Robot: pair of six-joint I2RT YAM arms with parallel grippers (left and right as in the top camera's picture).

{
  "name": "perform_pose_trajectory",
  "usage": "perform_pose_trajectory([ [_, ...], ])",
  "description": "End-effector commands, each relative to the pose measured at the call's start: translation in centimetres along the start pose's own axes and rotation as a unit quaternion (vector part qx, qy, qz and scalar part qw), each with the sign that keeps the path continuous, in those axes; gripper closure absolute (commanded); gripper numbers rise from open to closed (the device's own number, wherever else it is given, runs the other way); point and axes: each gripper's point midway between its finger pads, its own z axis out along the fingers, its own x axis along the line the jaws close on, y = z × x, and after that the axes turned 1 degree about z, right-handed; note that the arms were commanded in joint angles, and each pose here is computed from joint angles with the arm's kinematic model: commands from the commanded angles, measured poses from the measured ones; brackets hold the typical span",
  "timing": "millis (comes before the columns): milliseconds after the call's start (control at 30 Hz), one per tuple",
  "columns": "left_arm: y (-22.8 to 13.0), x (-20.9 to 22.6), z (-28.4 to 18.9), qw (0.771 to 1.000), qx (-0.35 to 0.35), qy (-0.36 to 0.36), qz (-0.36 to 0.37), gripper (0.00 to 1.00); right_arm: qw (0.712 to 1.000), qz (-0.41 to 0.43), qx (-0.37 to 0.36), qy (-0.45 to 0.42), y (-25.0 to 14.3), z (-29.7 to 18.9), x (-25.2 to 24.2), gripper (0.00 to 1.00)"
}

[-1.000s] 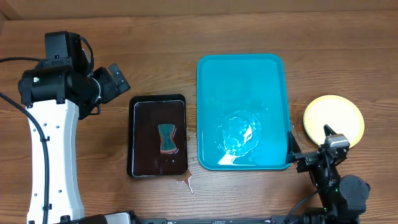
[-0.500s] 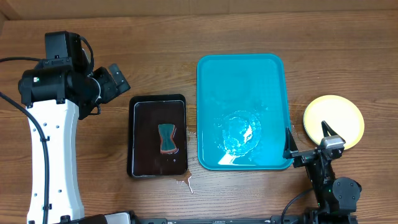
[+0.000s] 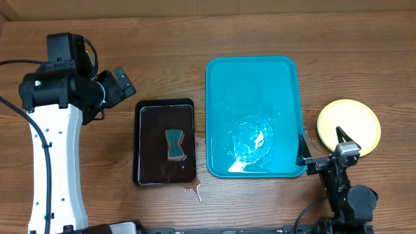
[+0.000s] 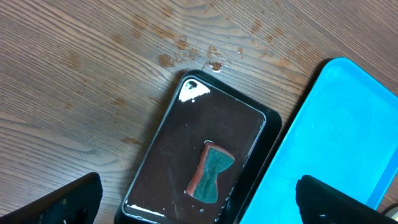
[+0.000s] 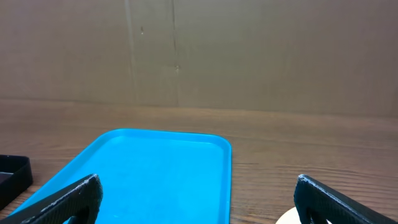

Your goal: Clean dirty plates on tray and stack at the side

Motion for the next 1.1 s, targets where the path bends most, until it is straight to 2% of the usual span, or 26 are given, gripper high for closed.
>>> perform_pose_trajectory([
  [0,0.4,0.1,-0.1,1.000,-0.005,0.002,0.010,0.00,1.000,-0.002,-0.002,-0.003,-0.2,0.0,-0.1,0.00],
  [167,0.1,-0.6,-0.8,1.000,-0.013,-0.005,0.020,0.00,1.000,-0.002,-0.002,-0.003,-0.2,0.0,-0.1,0.00],
  [333,-2.2,-3.5,-4.1,0.994,-0.047,-0.037,0.090,0.00,1.000,-0.002,-0.002,-0.003,-0.2,0.0,-0.1,0.00],
  [400,-1.9,-3.5,-5.9,0.987,-0.099,-0.017,0.128,0.00,1.000,-0.002,-0.002,-0.003,-0.2,0.0,-0.1,0.00],
  [567,-1.5,-3.3,-10.3,0.970,-0.203,-0.028,0.133,0.00,1.000,-0.002,-0.002,-0.003,-0.2,0.0,-0.1,0.00],
  [833,-2.7,-2.3,-12.1,0.923,-0.346,-0.101,0.133,0.00,1.000,-0.002,-0.002,-0.003,-0.2,0.0,-0.1,0.00],
  [1067,-5.6,-0.2,-9.3,0.885,-0.418,-0.158,0.135,0.00,1.000,-0.002,-0.002,-0.003,-0.2,0.0,-0.1,0.00],
])
